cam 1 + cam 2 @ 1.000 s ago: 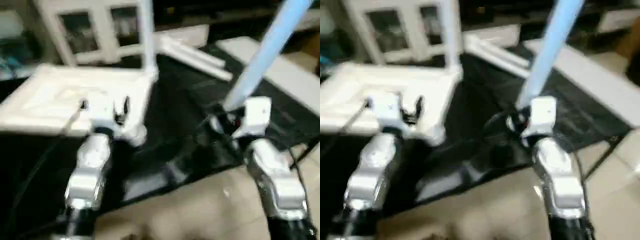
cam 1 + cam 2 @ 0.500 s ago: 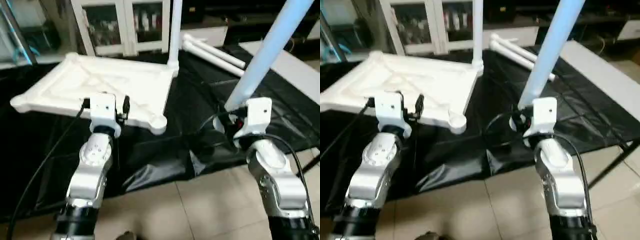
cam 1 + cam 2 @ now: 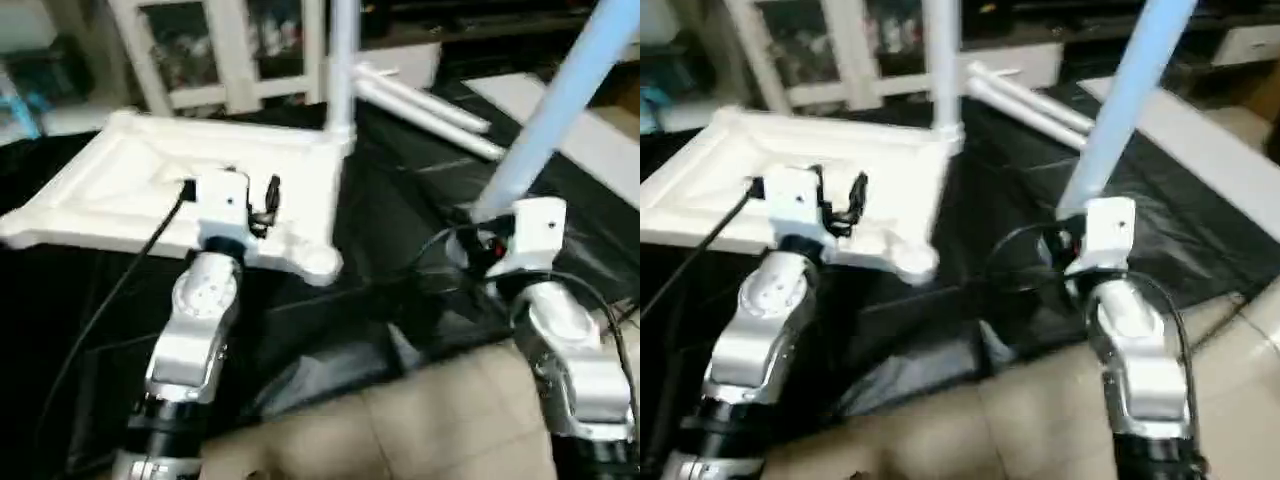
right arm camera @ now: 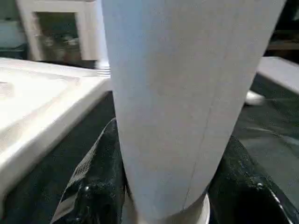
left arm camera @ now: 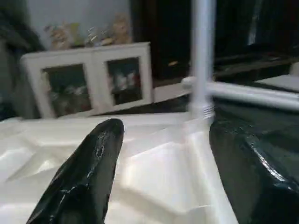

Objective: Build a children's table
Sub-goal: Pick table leg

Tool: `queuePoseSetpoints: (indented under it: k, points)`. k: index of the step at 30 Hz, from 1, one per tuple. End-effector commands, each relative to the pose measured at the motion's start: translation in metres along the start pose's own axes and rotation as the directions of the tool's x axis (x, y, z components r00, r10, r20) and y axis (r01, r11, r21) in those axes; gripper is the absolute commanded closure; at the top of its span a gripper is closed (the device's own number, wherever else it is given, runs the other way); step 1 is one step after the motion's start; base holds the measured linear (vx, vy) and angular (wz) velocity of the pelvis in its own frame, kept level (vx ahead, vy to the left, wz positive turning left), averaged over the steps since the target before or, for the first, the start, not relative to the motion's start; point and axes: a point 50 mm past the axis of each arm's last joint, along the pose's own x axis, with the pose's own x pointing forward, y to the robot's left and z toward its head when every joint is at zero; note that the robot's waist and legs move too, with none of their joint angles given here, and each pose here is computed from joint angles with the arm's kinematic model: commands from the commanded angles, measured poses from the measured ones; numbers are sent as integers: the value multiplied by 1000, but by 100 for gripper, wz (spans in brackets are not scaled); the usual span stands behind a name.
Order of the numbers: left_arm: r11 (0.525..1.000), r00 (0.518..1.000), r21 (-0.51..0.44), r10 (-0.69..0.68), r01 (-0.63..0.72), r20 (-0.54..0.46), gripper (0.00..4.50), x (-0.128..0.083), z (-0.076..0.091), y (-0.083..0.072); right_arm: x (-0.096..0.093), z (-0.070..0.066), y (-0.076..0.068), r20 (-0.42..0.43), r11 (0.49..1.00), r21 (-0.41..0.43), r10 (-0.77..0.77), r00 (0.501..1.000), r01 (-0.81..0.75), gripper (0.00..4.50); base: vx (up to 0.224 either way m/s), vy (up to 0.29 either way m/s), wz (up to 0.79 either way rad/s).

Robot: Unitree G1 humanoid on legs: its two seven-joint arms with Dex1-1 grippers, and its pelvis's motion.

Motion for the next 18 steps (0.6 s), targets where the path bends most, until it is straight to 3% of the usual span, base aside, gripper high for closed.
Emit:
queuePoseSetpoints:
  k: [1,8,11,15,18]
  points:
    - [1000,1000,-9,2,-2,-11,115,0,-2,2,1,5,3,19,1000,-13,13,1000,-13,262,238,1,59]
    - [1000,1000,-21,-22,22,-18,115,1,-3,-2,1,7,-2,31,999,19,-27,999,27,262,172,-32,53]
    - [995,996,-64,-82,81,-21,115,-2,-6,-11,1,7,-5,30,999,17,-37,999,36,262,163,17,2]
    - [995,996,-61,-79,76,-49,115,-4,-11,-14,1,8,-6,29,1000,9,-30,999,29,262,17,28,-4]
    - [995,997,-99,1,-9,-82,115,-4,-17,-6,2,11,-5,25,1000,3,22,999,-22,262,-32,121,-18]
